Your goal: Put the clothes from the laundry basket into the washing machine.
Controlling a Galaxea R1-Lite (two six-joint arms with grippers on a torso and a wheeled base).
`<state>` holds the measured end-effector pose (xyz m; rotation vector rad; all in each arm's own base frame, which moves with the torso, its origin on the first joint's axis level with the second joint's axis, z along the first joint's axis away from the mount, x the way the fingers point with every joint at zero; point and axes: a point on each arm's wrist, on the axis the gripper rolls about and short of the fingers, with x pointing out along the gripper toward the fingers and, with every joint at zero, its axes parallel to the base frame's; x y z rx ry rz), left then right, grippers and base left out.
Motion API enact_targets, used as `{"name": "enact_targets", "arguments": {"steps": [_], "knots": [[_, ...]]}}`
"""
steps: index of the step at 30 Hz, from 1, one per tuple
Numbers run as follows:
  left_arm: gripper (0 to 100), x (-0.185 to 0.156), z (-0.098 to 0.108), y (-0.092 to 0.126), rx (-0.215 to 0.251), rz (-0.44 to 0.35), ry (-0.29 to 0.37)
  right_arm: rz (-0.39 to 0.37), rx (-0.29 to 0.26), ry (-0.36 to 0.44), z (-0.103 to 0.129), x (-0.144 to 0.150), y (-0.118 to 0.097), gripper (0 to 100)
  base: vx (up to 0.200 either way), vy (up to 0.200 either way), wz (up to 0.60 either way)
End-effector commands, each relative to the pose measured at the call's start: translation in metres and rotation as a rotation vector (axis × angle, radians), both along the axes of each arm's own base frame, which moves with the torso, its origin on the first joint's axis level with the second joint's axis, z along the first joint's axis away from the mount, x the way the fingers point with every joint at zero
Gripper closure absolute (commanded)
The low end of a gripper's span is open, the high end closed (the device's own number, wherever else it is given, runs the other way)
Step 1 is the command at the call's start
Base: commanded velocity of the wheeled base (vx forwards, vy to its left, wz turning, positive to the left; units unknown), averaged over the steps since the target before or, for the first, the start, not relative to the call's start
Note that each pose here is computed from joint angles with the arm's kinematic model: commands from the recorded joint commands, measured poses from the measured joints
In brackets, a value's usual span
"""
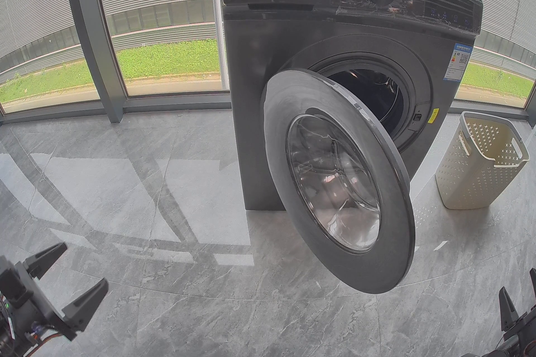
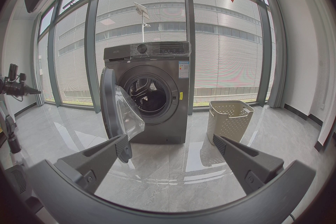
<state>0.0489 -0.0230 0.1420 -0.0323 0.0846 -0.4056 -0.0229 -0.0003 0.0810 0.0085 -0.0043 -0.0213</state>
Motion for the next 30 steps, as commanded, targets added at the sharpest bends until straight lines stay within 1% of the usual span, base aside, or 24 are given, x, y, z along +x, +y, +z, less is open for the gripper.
{"name": "enact_targets", "arguments": {"steps": [1,4,5,7,8,9,10,11,12,13,14,16,17,18,19,20,21,22,26,28,29,30], "knots": [[0,-0.051,-0.041,0.024,0.027,0.203,-0.075,0.006,-0.002,0.007,-0.006,0.0,0.0,0,0.0,0.0,0.0],[0,-0.057,-0.044,0.025,0.038,0.251,-0.111,0.011,-0.009,0.0,-0.005,0.0,0.0,0,0.0,0.0,0.0],[0,-0.061,-0.047,0.025,0.061,0.289,-0.13,0.024,-0.015,0.0,-0.005,0.0,0.001,0,0.0,0.0,0.0],[0,-0.063,-0.05,0.024,0.079,0.322,-0.13,0.038,-0.017,-0.006,-0.004,0.0,0.001,0,0.0,0.0,0.0],[0,-0.064,-0.053,0.024,0.086,0.346,-0.121,0.047,-0.01,-0.043,0.001,-0.001,0.001,0,0.0,0.0,0.0],[0,-0.065,-0.057,0.024,0.092,0.368,-0.099,0.054,-0.013,-0.125,0.015,-0.004,0.001,0,0.0,0.0,0.0],[0,-0.067,-0.062,0.024,0.098,0.383,-0.077,0.063,-0.012,-0.221,0.034,-0.011,0.001,0,0.0,0.0,0.0],[0,-0.069,-0.065,0.023,0.085,0.393,-0.071,0.07,-0.014,-0.284,0.049,-0.017,0.002,0,0.0,0.0,0.0],[0,-0.071,-0.067,0.023,0.069,0.399,-0.073,0.086,-0.016,-0.339,0.069,-0.025,0.002,0,0.0,0.0,0.0],[0,-0.072,-0.069,0.022,0.056,0.392,-0.066,0.103,-0.018,-0.348,0.08,-0.027,0.002,0,0.0,0.0,0.0],[0,-0.071,-0.069,0.022,0.05,0.386,-0.059,0.15,-0.018,-0.321,0.09,-0.025,0.002,0,0.0,0.0,0.0],[0,-0.072,-0.069,0.022,0.05,0.383,-0.059,0.262,-0.012,-0.227,0.091,-0.016,0.002,0,0.0,0.0,0.0],[0,-0.072,-0.069,0.022,0.05,0.381,-0.061,0.319,-0.009,-0.168,0.087,-0.01,0.003,0,0.0,0.0,0.0],[0,-0.072,-0.069,0.022,0.05,0.381,-0.061,0.325,-0.009,-0.161,0.087,-0.009,0.003,0,0.0,0.0,0.0],[0,-0.072,-0.07,0.022,0.048,0.371,-0.059,0.394,0.003,-0.049,0.082,0.004,0.005,0,0.0,0.0,0.0],[0,-0.072,-0.07,0.022,0.047,0.371,-0.057,0.42,0.013,0.019,0.076,0.013,0.006,0,0.0,0.0,0.0],[0,-0.072,-0.069,0.022,0.047,0.371,-0.059,0.425,0.017,0.036,0.075,0.016,0.006,0,0.0,0.0,0.0],[0,-0.072,-0.069,0.022,0.047,0.371,-0.059,0.445,0.021,0.101,0.071,0.028,0.008,0,0.0,0.0,0.0],[0,-0.072,-0.069,0.022,0.047,0.381,-0.057,0.514,0.017,0.165,0.075,0.05,0.012,0,0.0,0.0,0.0],[0,-0.072,-0.069,0.022,0.047,0.38,-0.058,0.597,0.013,0.172,0.08,0.059,0.016,0,0.0,0.0,0.0],[0,-0.072,-0.069,0.022,0.048,0.375,-0.059,0.656,0.012,0.184,0.082,0.063,0.02,0,0.0,0.0,0.0],[0,-0.072,-0.07,0.022,0.049,0.375,-0.057,0.676,0.011,0.192,0.083,0.066,0.021,0,0.0,0.0,0.0]]}}
